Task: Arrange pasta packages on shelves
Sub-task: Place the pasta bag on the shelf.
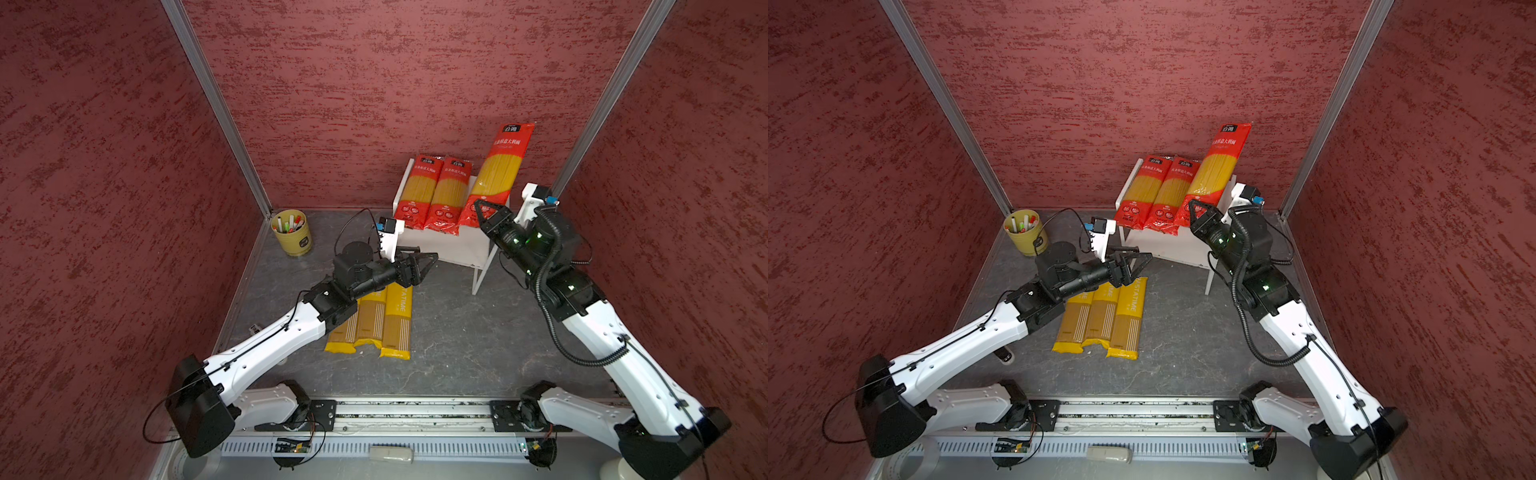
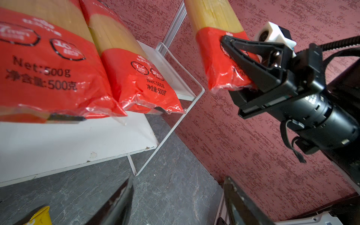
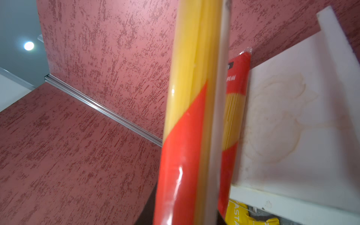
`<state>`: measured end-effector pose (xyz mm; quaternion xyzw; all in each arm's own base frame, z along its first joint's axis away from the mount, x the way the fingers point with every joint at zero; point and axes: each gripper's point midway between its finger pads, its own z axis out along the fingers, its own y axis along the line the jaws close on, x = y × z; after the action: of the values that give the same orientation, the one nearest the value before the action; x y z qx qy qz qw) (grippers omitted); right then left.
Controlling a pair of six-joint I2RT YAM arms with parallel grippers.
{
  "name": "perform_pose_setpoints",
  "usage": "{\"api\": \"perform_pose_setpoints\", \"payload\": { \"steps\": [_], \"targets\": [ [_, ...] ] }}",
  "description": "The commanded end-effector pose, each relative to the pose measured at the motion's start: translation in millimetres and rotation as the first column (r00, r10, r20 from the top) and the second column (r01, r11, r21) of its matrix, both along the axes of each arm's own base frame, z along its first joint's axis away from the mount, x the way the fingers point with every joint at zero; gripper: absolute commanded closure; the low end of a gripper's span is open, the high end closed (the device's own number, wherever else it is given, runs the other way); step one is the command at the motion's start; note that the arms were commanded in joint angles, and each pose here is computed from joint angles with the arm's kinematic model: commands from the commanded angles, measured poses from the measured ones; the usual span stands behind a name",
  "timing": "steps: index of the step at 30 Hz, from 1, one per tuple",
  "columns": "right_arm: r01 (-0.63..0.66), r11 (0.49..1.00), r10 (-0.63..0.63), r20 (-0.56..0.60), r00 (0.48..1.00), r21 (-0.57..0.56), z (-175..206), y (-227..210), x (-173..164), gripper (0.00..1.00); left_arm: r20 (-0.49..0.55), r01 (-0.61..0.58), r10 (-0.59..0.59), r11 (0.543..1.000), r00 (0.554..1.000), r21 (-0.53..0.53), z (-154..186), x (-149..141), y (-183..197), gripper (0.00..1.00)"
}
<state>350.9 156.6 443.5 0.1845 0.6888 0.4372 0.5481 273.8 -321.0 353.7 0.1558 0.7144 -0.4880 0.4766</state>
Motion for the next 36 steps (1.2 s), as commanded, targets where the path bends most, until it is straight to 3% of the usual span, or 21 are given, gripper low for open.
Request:
{"api": "perform_pose_setpoints", "payload": {
  "steps": [1,10,16,23,29,36],
  "targets": [
    [-0.097,0.992,0.089,0.094,0.992,0.086,38.1,4.9,-1.6,1.00,0.029,-0.010,0.010,1.000,1.000,0.007,4.0,-0.8,1.0,0.27],
    [-0.164,0.970,0.166,0.005,0.986,0.182,6.1,8.1,10.9,0.88,0.040,-0.024,0.023,0.999,0.999,0.024,3.6,-2.0,5.4,0.27],
    [-0.189,0.952,0.199,-0.017,0.980,0.239,-6.5,9.9,9.9,0.64,0.039,-0.031,0.030,0.999,0.999,0.021,2.1,-2.6,6.9,0.27],
    [-0.185,0.950,0.206,-0.059,0.977,0.252,-23.8,8.8,3.5,0.46,0.032,-0.023,0.023,0.999,0.999,0.023,-4.6,-2.8,1.8,0.27],
    [-0.185,0.945,0.219,-0.100,0.971,0.270,-42.9,8.4,-5.7,0.41,0.035,-0.018,0.017,0.999,0.999,0.029,-8.0,0.4,-3.2,0.27],
    [-0.182,0.946,0.219,-0.115,0.969,0.269,-53.2,7.0,-11.7,0.43,0.025,-0.001,0.000,0.999,1.000,0.040,-13.3,0.8,-11.5,0.27]
  ]
}}
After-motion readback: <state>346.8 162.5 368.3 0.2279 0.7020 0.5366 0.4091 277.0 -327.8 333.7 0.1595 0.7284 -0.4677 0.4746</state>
